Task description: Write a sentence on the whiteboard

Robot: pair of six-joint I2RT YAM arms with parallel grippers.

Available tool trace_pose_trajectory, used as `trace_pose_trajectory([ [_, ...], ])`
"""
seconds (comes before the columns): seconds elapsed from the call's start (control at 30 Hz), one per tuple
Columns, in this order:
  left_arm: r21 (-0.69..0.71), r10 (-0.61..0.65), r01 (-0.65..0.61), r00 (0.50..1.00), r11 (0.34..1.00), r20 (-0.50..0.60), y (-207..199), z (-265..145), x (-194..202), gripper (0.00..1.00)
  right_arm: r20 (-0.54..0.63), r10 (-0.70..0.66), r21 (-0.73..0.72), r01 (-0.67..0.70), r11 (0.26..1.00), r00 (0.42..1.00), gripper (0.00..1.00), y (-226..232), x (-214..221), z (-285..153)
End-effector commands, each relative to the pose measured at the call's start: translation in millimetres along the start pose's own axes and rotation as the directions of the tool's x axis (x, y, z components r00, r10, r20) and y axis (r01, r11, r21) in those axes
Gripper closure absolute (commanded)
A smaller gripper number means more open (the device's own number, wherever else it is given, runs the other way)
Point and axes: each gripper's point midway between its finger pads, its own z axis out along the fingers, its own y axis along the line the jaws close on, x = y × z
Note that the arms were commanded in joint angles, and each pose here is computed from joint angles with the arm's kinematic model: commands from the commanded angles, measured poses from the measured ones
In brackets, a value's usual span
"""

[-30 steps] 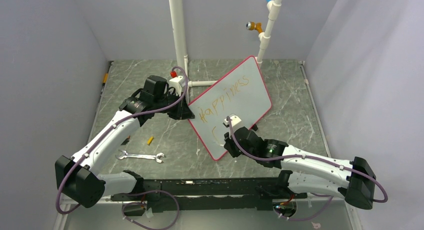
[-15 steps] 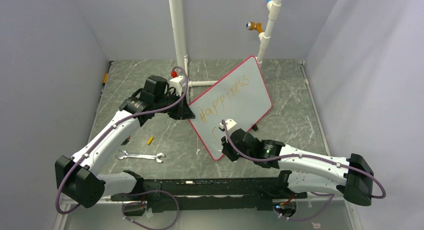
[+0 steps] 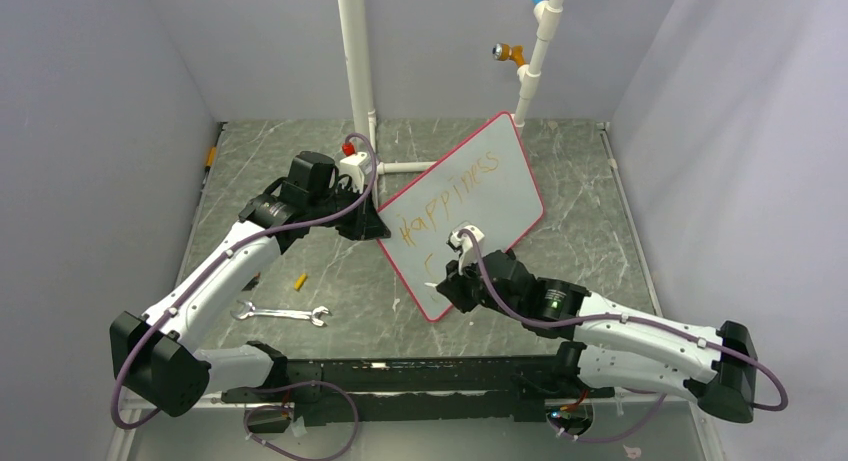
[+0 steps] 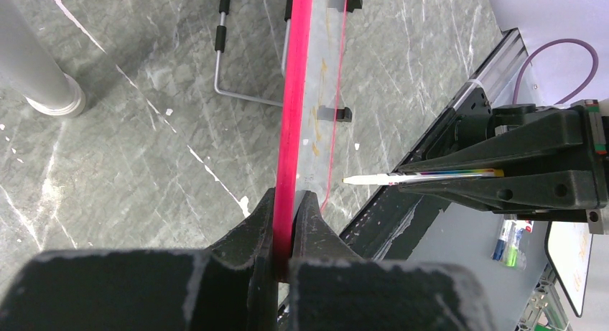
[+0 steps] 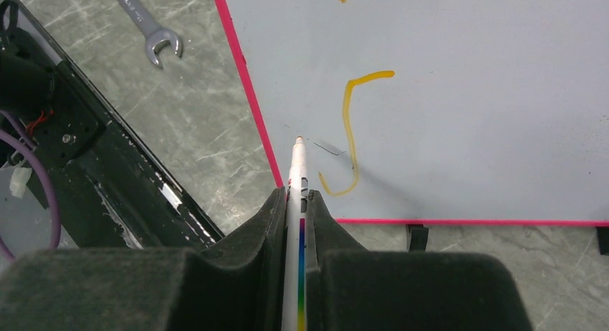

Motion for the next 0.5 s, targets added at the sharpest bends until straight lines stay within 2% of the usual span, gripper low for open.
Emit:
trace_pose_trajectory([
  [0.0,-0.356,0.175,-0.203,0.978,0.912,-0.109,83.3,-4.9,16.2,1.0,0.048,0.002,-0.021,-0.001,1.0,0.999,1.0,8.3,-18.4,4.0],
  [0.2,-0.356,0.175,-0.203,0.979,0.912,-0.108,83.6,-4.8,16.0,1.0,0.029,0.004,0.002,-0.004,1.0,1.0,1.0,4.4,-9.2,13.7],
  [0.47,-0.356,0.172,-0.201,0.979,0.913,-0.11,83.9,-4.6,16.7,1.0,0.031,0.017,0.102,-0.02,0.995,0.999,1.0,-12.6,-6.5,17.3],
])
